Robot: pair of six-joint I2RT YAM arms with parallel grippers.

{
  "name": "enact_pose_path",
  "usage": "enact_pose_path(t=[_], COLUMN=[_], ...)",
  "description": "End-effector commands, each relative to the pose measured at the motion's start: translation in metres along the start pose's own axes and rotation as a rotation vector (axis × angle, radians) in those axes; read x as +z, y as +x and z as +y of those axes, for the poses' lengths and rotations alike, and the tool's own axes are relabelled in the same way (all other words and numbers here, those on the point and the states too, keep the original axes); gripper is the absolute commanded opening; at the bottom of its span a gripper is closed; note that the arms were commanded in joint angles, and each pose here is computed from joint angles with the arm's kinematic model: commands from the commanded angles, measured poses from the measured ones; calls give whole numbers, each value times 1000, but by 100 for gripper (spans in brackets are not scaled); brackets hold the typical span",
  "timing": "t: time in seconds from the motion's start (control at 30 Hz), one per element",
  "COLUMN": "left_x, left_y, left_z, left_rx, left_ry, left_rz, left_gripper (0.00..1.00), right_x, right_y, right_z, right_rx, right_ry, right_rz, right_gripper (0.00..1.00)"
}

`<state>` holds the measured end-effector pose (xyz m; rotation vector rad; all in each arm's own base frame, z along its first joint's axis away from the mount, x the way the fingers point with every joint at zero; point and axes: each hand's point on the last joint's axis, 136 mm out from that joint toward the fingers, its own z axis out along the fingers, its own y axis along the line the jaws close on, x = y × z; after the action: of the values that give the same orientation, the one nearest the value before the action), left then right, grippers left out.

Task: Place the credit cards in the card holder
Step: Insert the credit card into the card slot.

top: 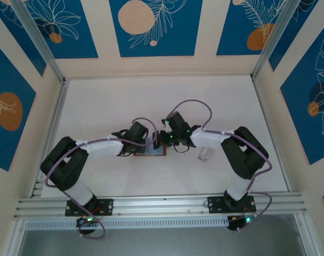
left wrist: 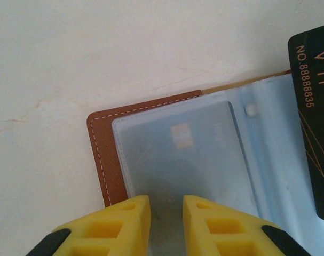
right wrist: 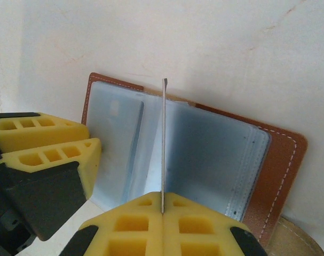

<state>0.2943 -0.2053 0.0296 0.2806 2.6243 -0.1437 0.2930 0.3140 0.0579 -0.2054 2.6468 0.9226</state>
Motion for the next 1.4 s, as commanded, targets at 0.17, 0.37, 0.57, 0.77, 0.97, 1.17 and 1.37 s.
enact_pose_path(t=[0.17, 0.37, 0.57, 0.77, 0.97, 1.17, 1.37], left_x=[7, 7, 7, 7, 6, 5, 5], left_y=[27, 30, 33, 34, 33, 33, 33], left_z=[19, 19, 18, 18, 19, 18, 19], left_rx=[-4, -8, -13, -16, -17, -20, -20], left_ry=[-53, -48, -40, -37, -38, -37, -42], left_rz=[61, 65, 71, 72, 69, 69, 69], left_gripper=[21, 21, 21, 21, 21, 21, 21], right_x=[-2, 7, 15, 21, 29, 30, 22], right_y=[-14, -17, -19, -20, -15, -11, -8], right_z=[24, 25, 19, 16, 7, 3, -4], right_rx=[-2, 16, 27, 47, 64, 68, 81], right_ry=[-116, -125, -117, -123, -103, -94, -64], right_rz=[-28, -29, -43, -53, -45, -42, -59], right_gripper=[0, 0, 0, 0, 0, 0, 0])
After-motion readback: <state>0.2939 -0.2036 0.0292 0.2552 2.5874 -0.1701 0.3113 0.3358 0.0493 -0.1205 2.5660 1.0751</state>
